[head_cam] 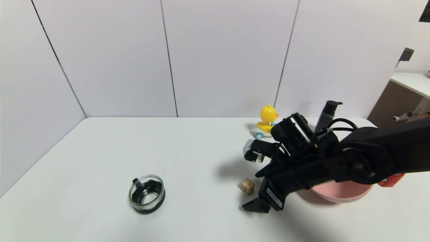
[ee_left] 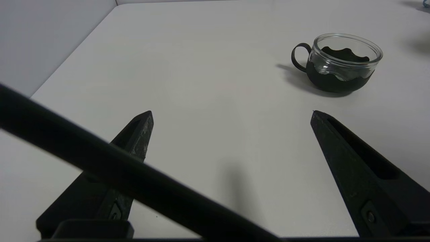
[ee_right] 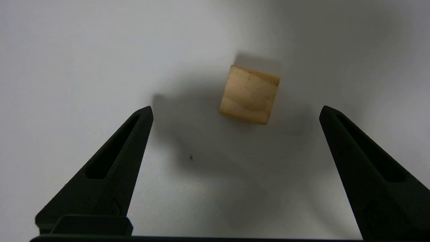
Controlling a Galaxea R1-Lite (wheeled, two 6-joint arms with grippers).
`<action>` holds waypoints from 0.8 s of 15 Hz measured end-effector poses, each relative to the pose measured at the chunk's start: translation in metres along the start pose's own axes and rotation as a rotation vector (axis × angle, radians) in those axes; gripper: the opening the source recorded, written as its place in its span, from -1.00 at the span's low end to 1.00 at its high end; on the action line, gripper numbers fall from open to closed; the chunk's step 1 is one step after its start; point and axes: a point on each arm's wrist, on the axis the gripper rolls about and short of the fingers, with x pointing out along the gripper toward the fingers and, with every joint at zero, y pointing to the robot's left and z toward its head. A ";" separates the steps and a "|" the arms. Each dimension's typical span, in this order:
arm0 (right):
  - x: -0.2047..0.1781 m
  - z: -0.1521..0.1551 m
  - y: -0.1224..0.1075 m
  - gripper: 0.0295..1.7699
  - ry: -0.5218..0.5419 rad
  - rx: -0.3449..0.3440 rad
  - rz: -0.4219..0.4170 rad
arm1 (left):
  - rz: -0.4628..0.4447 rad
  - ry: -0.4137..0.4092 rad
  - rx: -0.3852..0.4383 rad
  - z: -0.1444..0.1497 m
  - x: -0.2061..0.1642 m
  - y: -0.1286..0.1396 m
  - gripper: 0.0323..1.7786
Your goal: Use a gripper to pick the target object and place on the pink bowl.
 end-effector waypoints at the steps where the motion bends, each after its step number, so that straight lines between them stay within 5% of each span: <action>1: 0.004 0.002 -0.001 0.93 0.001 -0.001 0.002 | 0.000 0.000 0.000 0.000 0.000 0.000 0.90; 12: 0.007 0.010 -0.013 0.93 -0.018 0.010 -0.016 | 0.000 0.000 0.000 0.000 0.000 0.000 0.90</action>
